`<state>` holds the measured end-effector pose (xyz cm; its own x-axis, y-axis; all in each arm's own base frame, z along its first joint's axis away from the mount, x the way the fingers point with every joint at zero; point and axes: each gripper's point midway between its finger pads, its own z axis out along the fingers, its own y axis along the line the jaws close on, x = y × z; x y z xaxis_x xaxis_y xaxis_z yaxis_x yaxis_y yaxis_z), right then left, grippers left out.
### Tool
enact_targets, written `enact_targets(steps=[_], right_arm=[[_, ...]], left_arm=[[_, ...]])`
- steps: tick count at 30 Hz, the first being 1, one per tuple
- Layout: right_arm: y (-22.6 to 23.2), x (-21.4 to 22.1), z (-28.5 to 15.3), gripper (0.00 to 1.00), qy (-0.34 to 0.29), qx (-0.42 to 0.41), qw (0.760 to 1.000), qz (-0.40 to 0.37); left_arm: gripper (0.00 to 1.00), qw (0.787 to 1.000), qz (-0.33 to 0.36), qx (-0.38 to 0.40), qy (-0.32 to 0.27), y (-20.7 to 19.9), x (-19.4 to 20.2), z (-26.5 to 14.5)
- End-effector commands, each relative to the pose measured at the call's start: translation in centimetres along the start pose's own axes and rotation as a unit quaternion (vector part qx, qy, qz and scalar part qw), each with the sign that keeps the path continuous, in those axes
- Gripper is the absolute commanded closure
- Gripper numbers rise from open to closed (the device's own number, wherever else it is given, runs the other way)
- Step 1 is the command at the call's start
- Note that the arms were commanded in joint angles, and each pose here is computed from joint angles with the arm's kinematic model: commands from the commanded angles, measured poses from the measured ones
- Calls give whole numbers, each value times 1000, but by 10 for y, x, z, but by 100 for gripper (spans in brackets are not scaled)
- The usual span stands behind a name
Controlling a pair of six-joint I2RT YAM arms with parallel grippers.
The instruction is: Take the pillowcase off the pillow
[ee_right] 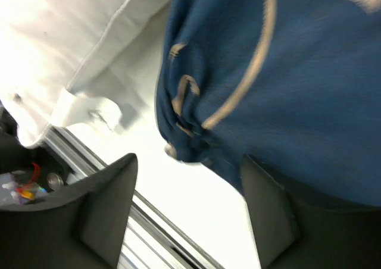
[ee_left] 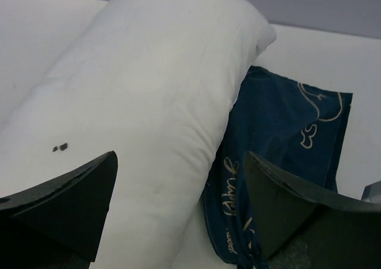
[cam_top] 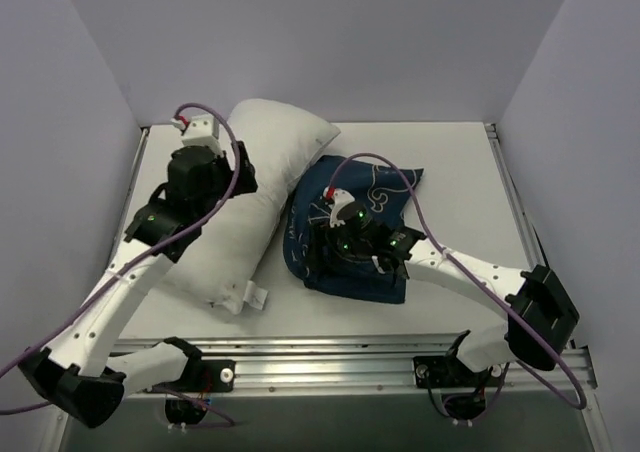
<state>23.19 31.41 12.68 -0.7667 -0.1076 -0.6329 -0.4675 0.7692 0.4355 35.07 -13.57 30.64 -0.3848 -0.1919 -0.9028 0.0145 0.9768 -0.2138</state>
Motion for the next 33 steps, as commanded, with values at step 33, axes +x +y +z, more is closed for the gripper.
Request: enact_targets(steps=[33], right_arm=[[-124,-102,-457,0,-497,423,752,94]], left_arm=[[6,975,-23,-134,-175,166,-38,-269]])
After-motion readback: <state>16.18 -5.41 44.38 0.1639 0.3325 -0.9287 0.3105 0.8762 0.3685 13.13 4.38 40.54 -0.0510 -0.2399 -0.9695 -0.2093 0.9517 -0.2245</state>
